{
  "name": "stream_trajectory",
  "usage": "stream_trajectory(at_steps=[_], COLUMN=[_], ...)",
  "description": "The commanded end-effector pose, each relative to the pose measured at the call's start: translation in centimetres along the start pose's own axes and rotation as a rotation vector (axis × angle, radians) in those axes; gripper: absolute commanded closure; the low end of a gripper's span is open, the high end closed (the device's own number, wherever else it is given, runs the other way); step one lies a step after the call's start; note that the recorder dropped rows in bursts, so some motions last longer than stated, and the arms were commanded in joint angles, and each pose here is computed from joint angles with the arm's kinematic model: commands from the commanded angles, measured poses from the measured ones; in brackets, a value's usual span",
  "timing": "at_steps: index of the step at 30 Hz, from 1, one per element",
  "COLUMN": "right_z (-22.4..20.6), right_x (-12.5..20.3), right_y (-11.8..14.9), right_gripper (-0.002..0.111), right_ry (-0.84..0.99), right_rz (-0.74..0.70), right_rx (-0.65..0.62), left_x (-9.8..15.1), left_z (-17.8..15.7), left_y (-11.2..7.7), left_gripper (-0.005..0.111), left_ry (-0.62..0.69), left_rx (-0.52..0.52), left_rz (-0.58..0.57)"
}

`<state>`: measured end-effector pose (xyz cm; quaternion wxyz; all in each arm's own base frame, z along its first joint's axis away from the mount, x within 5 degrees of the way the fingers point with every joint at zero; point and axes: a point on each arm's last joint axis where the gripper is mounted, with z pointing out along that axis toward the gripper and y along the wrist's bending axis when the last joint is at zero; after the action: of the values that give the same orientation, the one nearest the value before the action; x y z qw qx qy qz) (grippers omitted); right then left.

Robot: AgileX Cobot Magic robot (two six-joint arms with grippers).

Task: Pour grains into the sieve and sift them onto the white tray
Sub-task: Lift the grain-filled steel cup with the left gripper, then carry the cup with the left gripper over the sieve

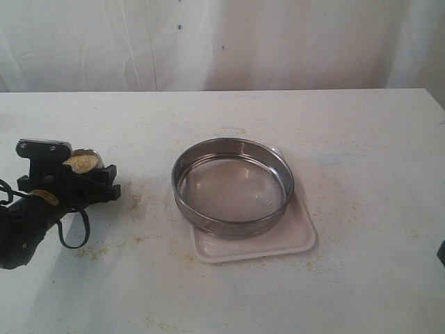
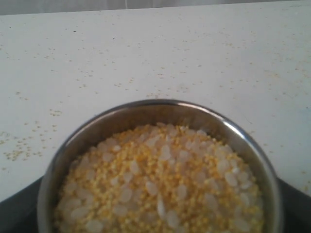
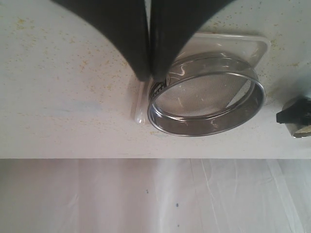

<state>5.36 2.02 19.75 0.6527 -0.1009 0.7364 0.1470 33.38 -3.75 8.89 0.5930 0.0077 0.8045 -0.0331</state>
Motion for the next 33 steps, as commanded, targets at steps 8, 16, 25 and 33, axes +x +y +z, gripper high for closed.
stream_trajectory(at_steps=[8, 16, 25, 33], right_z=[0.0, 0.0, 0.0, 0.0], right_x=[0.0, 0.0, 0.0, 0.0], right_y=[-0.1, -0.1, -0.1, -0.1], right_gripper=[0.108, 0.108, 0.108, 0.108], right_ry=[-0.012, -0.012, -0.012, -0.012], right_rz=[-0.003, -0.003, -0.003, -0.003], right_rx=[0.007, 0.007, 0.007, 0.007], left_x=[-0.9, -0.9, -1.2, -2.4], left_z=[-0.3, -0.6, -0.9, -1.5], left_y=[-1.7, -3.6, -5.0, -5.4], left_gripper=[0.107, 0.107, 0.107, 0.107], left_ry=[-0.031, -0.022, -0.025, -0.020], left_rx=[0.089, 0.143, 0.184, 0.194], left_rz=[0.053, 0.069, 0.092, 0.118])
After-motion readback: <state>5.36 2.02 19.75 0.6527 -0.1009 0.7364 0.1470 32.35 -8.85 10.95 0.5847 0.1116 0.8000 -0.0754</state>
